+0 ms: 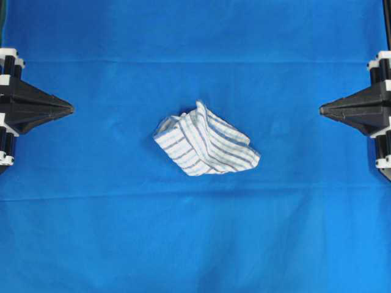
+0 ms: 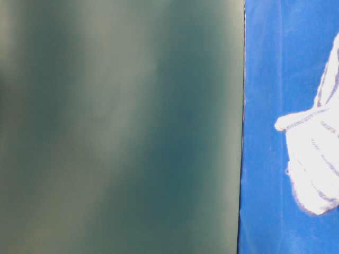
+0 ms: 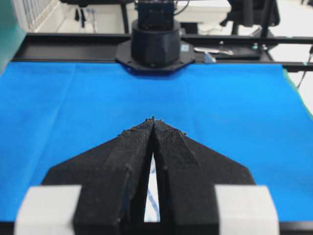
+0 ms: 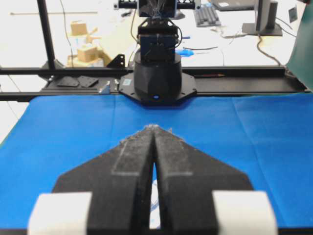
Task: Hand over the towel.
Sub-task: 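Reach the left gripper to the striped towel and grasp it, then lift the towel with the left gripper and carry it toward the right gripper, then close the right gripper on the towel held by the left gripper, then open the left gripper and retract it, right gripper holding towel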
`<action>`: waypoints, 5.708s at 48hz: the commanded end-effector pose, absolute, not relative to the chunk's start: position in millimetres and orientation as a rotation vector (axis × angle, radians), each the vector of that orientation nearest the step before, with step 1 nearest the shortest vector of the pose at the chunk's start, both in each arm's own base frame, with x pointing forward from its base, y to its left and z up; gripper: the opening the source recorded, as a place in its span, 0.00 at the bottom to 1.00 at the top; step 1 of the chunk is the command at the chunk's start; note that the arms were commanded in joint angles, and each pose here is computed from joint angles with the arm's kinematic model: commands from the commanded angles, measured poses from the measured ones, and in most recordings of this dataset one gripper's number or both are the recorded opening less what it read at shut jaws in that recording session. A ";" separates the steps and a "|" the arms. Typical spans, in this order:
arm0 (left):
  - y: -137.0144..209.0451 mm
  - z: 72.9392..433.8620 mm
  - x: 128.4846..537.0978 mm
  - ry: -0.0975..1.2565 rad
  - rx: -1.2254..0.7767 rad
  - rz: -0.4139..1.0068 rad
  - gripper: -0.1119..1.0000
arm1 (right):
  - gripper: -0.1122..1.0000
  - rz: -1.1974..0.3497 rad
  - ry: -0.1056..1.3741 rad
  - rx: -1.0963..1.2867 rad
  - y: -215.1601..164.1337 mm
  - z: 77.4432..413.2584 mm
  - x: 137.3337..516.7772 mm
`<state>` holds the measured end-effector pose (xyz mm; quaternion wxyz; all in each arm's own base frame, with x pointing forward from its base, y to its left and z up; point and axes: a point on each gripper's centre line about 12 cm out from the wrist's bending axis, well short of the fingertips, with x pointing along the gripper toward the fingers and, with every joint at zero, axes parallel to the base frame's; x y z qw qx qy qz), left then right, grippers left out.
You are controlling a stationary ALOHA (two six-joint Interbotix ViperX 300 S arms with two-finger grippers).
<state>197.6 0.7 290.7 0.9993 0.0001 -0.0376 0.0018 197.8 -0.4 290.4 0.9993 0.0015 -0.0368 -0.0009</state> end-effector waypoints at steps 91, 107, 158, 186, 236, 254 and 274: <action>-15.4 129.0 443.8 0.835 0.036 -0.045 0.91 | 0.10 -0.002 0.152 -0.009 -0.6 267.3 214.9; -9.9 158.0 439.5 0.786 0.038 -0.037 0.22 | 0.10 -0.002 0.150 -0.007 -0.6 268.3 215.2; -4.9 323.8 320.9 -0.045 0.029 -0.009 0.18 | 0.10 -0.002 0.035 -0.006 -0.6 282.6 219.5; -4.9 326.7 322.1 -0.066 0.026 -0.009 0.18 | 0.60 -0.017 0.005 0.002 -5.4 281.1 304.5; -0.9 321.1 321.0 -0.047 0.034 0.003 0.18 | 0.48 -0.012 0.107 0.015 -4.0 283.8 466.4; 1.0 321.0 325.2 -0.044 0.034 0.009 0.18 | 0.15 -0.012 0.121 0.012 -4.0 281.3 465.9; 1.0 322.0 304.5 -0.047 0.021 0.009 0.93 | 0.15 -0.013 0.153 0.012 -4.4 281.7 440.0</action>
